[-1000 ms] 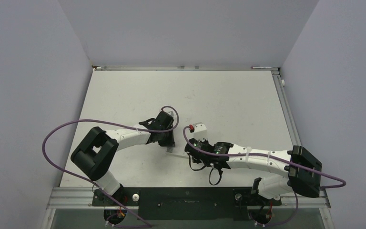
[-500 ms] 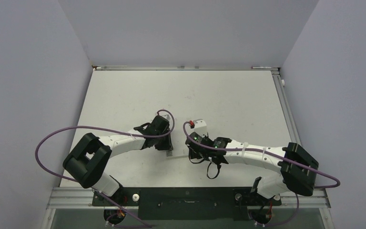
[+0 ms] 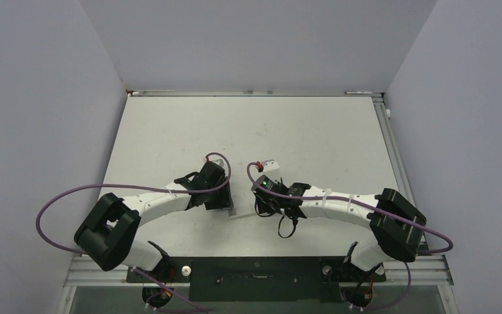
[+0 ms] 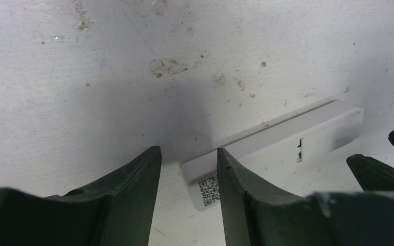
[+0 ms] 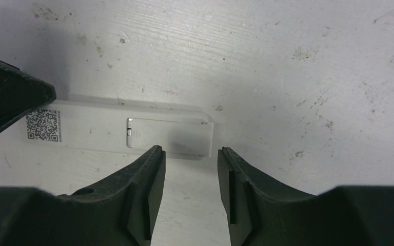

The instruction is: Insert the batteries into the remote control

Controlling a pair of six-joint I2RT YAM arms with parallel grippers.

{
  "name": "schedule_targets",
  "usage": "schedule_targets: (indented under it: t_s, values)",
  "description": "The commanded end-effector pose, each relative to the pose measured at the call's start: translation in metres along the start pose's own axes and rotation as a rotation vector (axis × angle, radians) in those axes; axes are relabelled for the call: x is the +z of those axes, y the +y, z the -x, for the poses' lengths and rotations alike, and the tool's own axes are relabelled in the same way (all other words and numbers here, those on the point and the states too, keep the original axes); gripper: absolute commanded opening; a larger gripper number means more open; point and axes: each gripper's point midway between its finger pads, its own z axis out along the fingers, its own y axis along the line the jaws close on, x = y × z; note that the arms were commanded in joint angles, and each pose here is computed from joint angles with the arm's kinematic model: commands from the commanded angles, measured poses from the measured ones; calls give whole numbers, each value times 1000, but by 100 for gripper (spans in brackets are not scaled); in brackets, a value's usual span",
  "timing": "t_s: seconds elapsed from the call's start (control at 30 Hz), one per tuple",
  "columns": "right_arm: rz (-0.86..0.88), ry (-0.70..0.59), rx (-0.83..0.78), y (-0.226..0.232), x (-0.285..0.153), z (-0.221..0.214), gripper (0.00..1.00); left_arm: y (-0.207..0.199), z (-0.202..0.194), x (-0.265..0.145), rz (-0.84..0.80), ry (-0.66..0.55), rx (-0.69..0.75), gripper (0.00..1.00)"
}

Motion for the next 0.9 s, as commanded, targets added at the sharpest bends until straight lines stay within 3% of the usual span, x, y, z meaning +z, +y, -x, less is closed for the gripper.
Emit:
schedule_targets:
  t_s: [0.0,0.37,0.87]
  values:
    - [30,-40,9,10,1,19,42,8,-1,-8,8,-14,-25,42]
    - [24,-12,-5,9,9,9,42,-4,-6,-13,-84,13,-49,43]
    - [16,-7,-17,5,16,12,42,6,-1,-16,-63,-18,-74,48]
